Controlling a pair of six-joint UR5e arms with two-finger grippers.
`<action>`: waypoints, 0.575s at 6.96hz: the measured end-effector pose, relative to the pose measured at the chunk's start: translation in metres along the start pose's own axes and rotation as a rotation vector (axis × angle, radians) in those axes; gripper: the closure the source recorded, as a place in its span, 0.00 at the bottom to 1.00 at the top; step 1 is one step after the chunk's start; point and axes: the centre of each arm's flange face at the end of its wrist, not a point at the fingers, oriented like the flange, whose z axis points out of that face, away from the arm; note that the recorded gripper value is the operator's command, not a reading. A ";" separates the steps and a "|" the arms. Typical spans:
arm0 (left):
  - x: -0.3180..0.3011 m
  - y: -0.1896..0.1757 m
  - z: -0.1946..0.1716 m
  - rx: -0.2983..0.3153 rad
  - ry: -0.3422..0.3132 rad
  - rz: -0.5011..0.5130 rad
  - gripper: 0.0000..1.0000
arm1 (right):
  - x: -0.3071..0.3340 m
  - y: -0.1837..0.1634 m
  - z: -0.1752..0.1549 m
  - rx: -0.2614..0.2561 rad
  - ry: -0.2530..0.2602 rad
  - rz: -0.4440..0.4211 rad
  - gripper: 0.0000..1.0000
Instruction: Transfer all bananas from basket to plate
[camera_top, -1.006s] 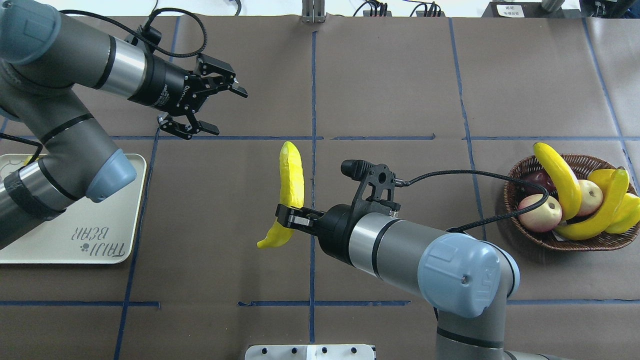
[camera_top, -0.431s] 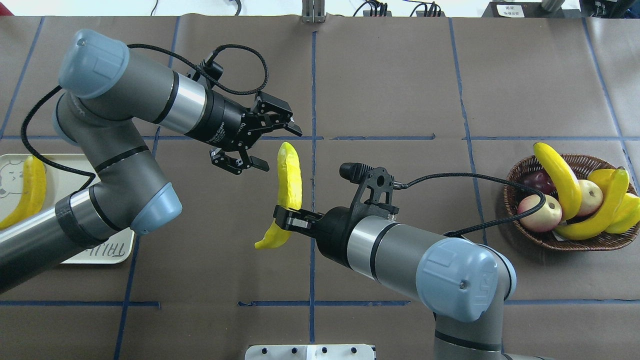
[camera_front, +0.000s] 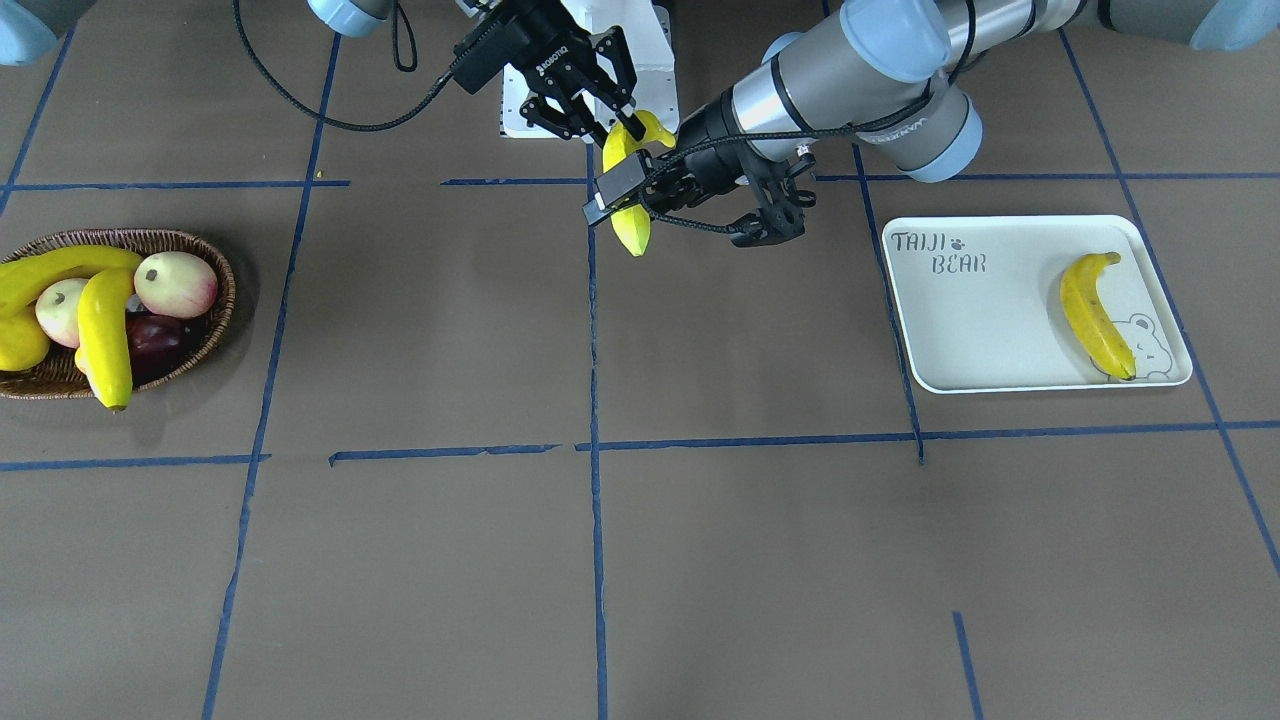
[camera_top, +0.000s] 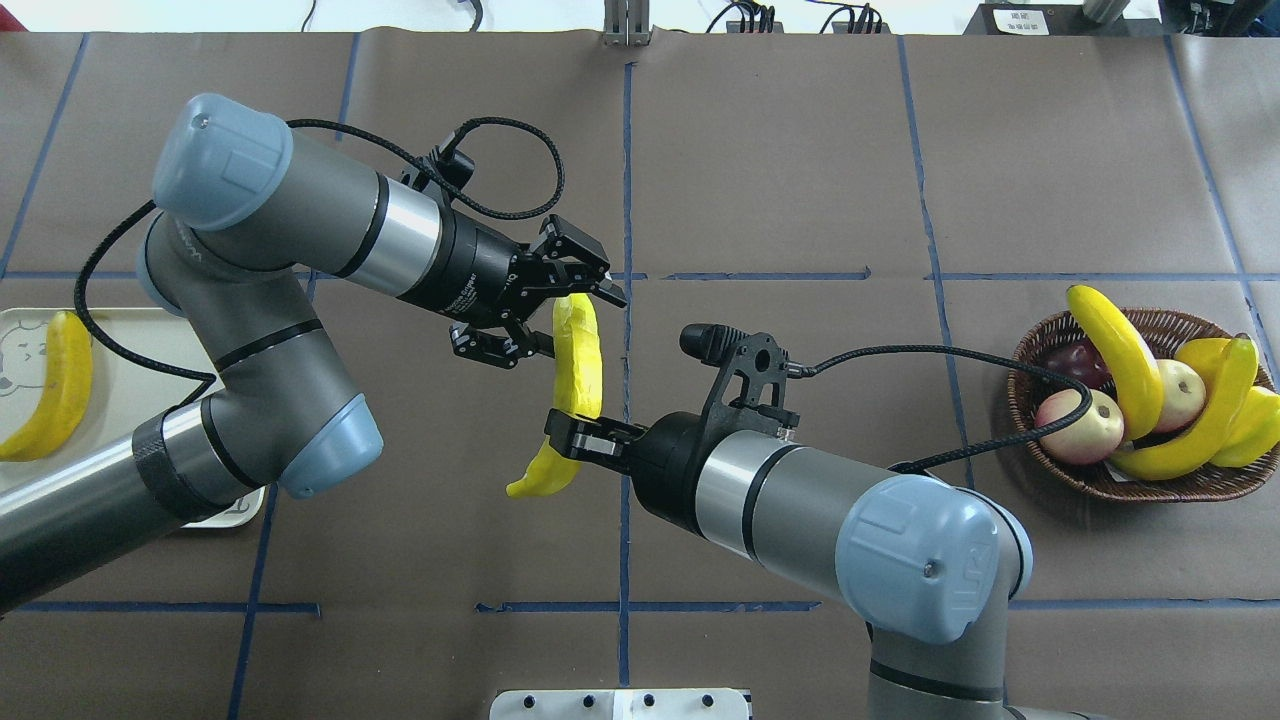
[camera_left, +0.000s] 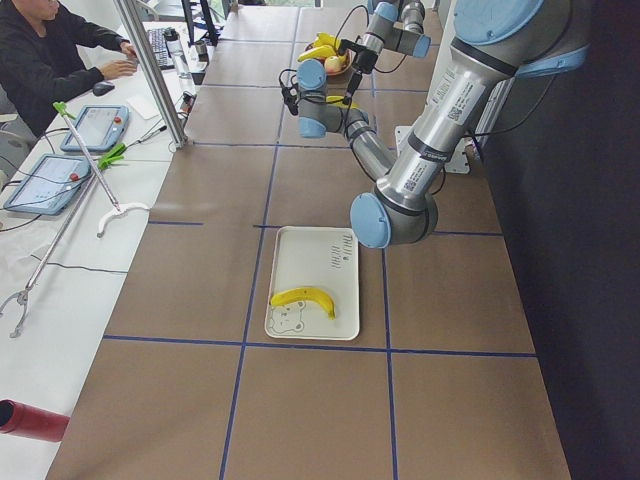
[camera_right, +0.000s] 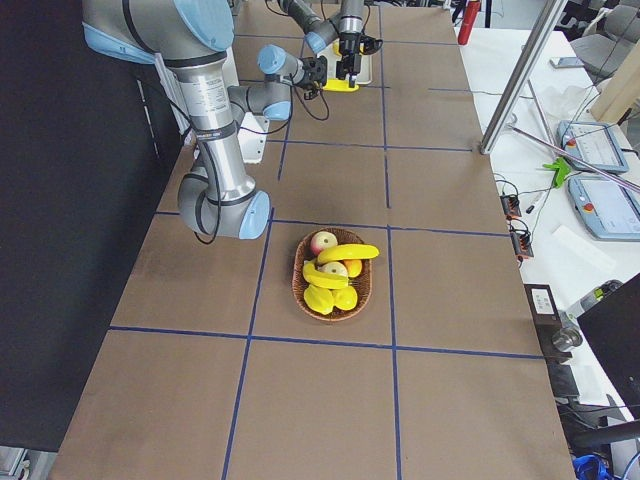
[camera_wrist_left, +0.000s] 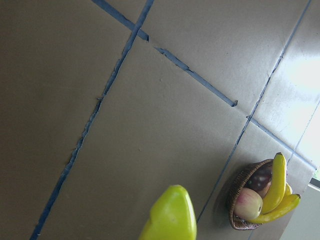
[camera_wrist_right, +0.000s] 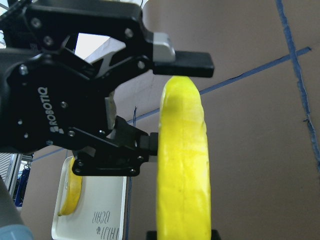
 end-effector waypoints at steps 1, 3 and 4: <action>-0.001 0.000 0.000 0.001 0.000 0.003 1.00 | 0.000 0.000 0.000 0.001 -0.001 0.001 0.33; -0.002 0.000 0.001 0.001 -0.001 0.005 1.00 | -0.004 -0.001 -0.003 0.002 -0.011 0.007 0.00; -0.002 0.001 0.000 0.001 0.000 0.005 1.00 | -0.006 -0.003 -0.006 0.004 -0.016 0.010 0.00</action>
